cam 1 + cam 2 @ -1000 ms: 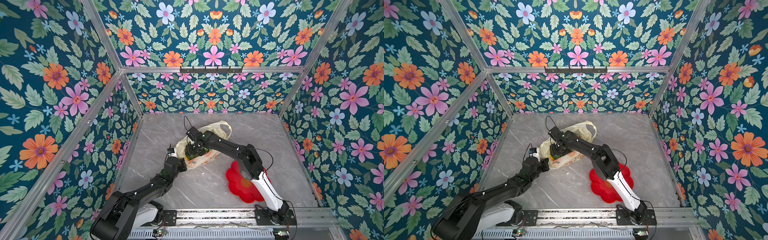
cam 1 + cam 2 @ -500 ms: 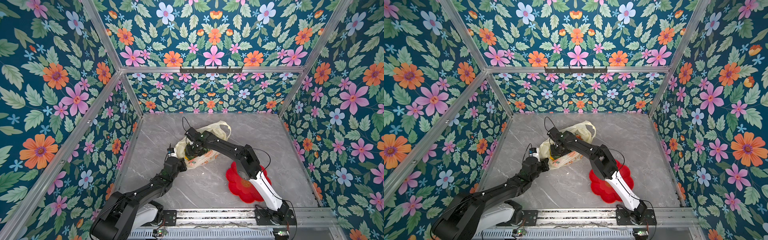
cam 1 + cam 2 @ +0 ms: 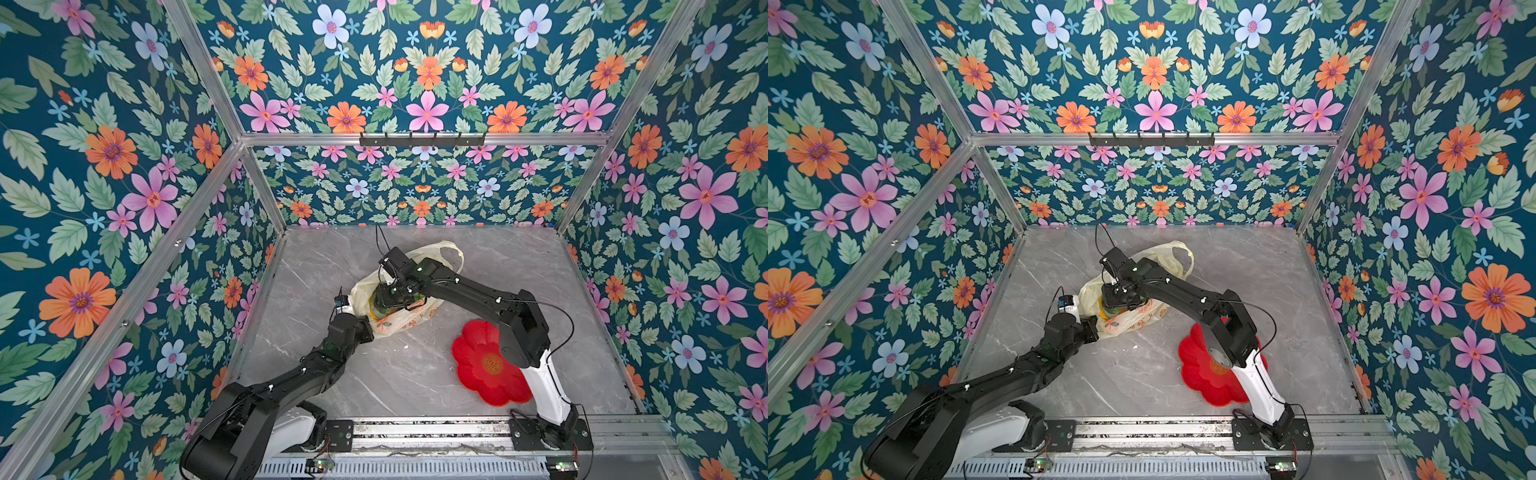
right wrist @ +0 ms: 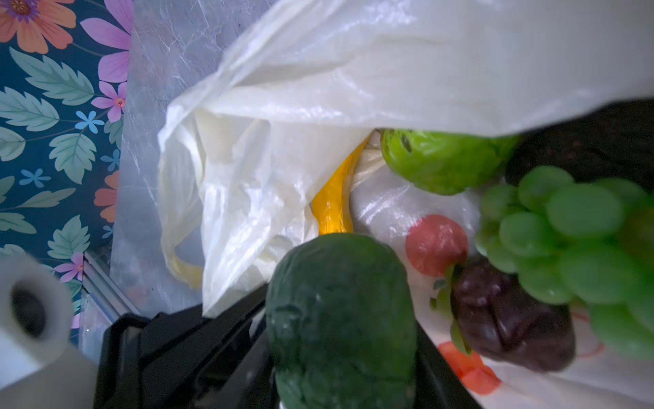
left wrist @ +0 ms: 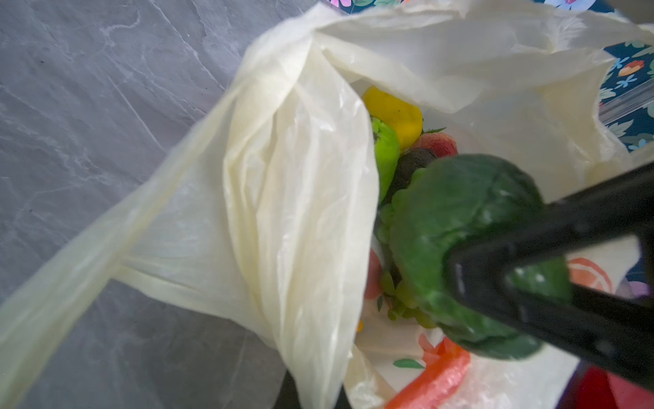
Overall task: Take fruits out of the plastic bag
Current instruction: Pick up the fruit from the plastic bag, then place the fruit on the plate.
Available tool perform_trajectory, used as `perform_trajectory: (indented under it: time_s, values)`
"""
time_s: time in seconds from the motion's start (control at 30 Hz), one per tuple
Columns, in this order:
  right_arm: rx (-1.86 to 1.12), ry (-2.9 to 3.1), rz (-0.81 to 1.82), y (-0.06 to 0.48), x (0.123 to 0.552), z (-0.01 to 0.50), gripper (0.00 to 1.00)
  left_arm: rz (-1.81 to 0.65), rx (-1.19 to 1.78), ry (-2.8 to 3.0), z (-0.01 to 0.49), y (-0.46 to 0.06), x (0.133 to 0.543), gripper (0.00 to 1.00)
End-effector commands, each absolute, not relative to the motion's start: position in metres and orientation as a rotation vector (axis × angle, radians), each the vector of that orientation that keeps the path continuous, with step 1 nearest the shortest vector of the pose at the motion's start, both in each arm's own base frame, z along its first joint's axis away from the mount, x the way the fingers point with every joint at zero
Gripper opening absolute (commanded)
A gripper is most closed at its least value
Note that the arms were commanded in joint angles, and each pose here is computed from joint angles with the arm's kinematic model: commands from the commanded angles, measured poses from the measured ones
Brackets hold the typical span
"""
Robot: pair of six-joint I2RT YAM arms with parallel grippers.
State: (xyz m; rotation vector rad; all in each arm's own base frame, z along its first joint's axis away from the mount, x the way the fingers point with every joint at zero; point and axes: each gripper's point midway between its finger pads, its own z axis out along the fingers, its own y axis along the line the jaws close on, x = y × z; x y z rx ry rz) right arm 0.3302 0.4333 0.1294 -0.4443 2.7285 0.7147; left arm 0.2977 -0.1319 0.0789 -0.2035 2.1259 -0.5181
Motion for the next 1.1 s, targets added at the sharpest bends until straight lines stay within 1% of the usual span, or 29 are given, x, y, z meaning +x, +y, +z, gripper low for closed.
perform_trajectory:
  time_s: [0.0, 0.2, 0.4, 0.53, 0.7, 0.87, 1.07]
  values:
    - [-0.459, 2.665, 0.756, 0.429, 0.325, 0.154, 0.5, -0.509, -0.202, 2.108, 0.083, -0.131, 0.301, 0.0]
    - [-0.44, 2.616, 0.709, 0.387, 0.303, 0.184, 0.5, -0.506, -0.199, 2.11, 0.083, -0.131, 0.301, 0.0]
    - [-0.338, 2.656, 0.593, 0.314, 0.277, 0.187, 0.49, -0.503, -0.197, 2.109, 0.084, -0.131, 0.301, 0.0]
    - [-0.222, 2.729, 0.499, 0.258, 0.256, 0.171, 0.47, -0.495, -0.195, 2.111, 0.083, -0.131, 0.302, 0.0]
    - [-0.094, 2.825, 0.404, 0.207, 0.224, 0.146, 0.47, -0.488, -0.197, 2.108, 0.084, -0.129, 0.302, 0.0]
    - [-0.027, 2.937, 0.334, 0.181, 0.199, 0.116, 0.48, -0.492, -0.193, 2.109, 0.085, -0.13, 0.303, 0.0]
    - [0.011, 3.041, 0.218, 0.16, 0.185, 0.098, 0.48, -0.493, -0.191, 2.112, 0.084, -0.131, 0.303, 0.0]
